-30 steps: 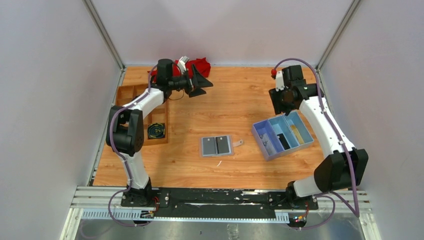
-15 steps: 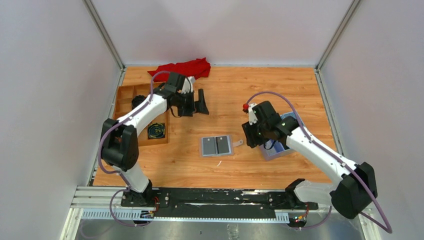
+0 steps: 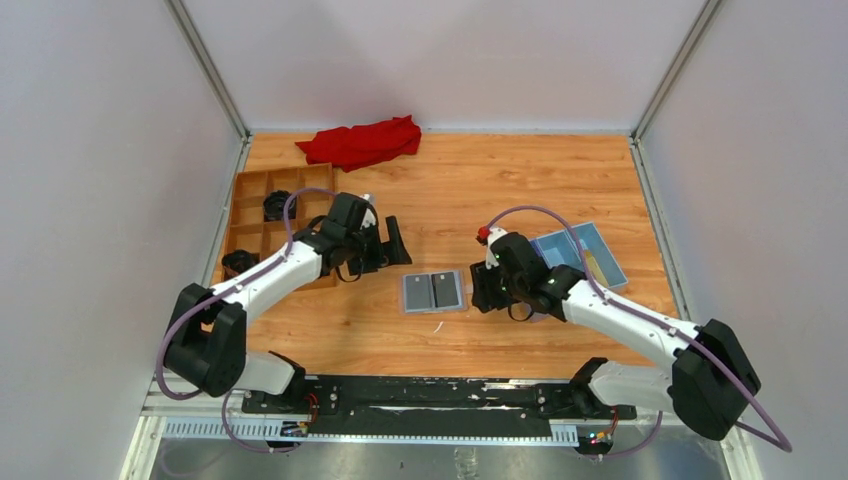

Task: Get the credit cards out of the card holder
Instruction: Remove the credit card from the card holder.

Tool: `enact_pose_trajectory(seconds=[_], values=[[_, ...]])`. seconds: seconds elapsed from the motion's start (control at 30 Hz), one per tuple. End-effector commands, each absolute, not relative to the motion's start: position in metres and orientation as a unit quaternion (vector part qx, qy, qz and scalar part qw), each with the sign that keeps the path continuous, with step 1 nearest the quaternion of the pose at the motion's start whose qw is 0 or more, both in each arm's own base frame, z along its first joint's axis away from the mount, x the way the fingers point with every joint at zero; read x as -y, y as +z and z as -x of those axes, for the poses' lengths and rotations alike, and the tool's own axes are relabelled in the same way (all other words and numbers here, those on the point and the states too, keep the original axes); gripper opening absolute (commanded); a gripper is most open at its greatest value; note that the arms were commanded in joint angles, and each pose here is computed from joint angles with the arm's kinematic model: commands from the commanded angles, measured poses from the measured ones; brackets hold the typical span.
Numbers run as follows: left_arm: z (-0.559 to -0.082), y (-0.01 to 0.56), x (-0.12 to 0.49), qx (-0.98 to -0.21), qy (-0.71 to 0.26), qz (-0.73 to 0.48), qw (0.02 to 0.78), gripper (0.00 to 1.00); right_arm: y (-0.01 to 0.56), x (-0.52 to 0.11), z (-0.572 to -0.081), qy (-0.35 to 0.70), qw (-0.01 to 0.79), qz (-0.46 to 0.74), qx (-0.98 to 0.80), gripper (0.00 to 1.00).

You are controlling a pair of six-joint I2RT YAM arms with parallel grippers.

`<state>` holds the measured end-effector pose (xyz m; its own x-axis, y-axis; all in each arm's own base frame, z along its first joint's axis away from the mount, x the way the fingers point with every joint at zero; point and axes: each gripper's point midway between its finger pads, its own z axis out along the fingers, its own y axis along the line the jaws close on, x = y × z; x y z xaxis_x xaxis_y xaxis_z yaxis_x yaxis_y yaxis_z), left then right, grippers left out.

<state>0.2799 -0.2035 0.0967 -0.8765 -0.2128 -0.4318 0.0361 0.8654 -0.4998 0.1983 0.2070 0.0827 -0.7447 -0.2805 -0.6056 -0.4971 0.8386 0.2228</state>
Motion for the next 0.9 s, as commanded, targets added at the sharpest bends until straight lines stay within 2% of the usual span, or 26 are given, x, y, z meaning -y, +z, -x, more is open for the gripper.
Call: enact_pose_trajectory(seconds=[0.0, 0.13, 0.33, 0.43, 0.57, 0.73, 0.87], values=[[-0.281, 0.097, 0.213, -0.927, -0.275, 0.063, 0.248, 1.0, 0.092, -0.236, -0.211, 0.23, 0.3, 0.177, -0.909, 0.5], [-0.273, 0.105, 0.234, -0.915, -0.313, 0.045, 0.25, 1.0, 0.082, -0.256, -0.207, 0.263, 0.258, 0.166, -0.915, 0.48], [-0.26, 0.121, 0.263, -0.879, -0.398, 0.059, 0.256, 1.0, 0.08, -0.268, -0.214, 0.3, 0.266, 0.139, -0.906, 0.4], [-0.263, 0.123, 0.265, -0.873, -0.407, 0.056, 0.264, 0.95, 0.075, -0.267, -0.22, 0.308, 0.26, 0.131, -0.906, 0.38], [-0.267, 0.115, 0.272, -0.871, -0.416, 0.072, 0.25, 0.83, 0.07, -0.267, -0.235, 0.328, 0.266, 0.109, -0.9, 0.35], [-0.274, 0.098, 0.282, -0.88, -0.416, 0.088, 0.214, 0.81, 0.061, -0.275, -0.246, 0.351, 0.258, 0.093, -0.895, 0.34], [-0.274, 0.088, 0.285, -0.882, -0.415, 0.105, 0.196, 0.75, 0.051, -0.28, -0.244, 0.361, 0.242, 0.089, -0.896, 0.31]])
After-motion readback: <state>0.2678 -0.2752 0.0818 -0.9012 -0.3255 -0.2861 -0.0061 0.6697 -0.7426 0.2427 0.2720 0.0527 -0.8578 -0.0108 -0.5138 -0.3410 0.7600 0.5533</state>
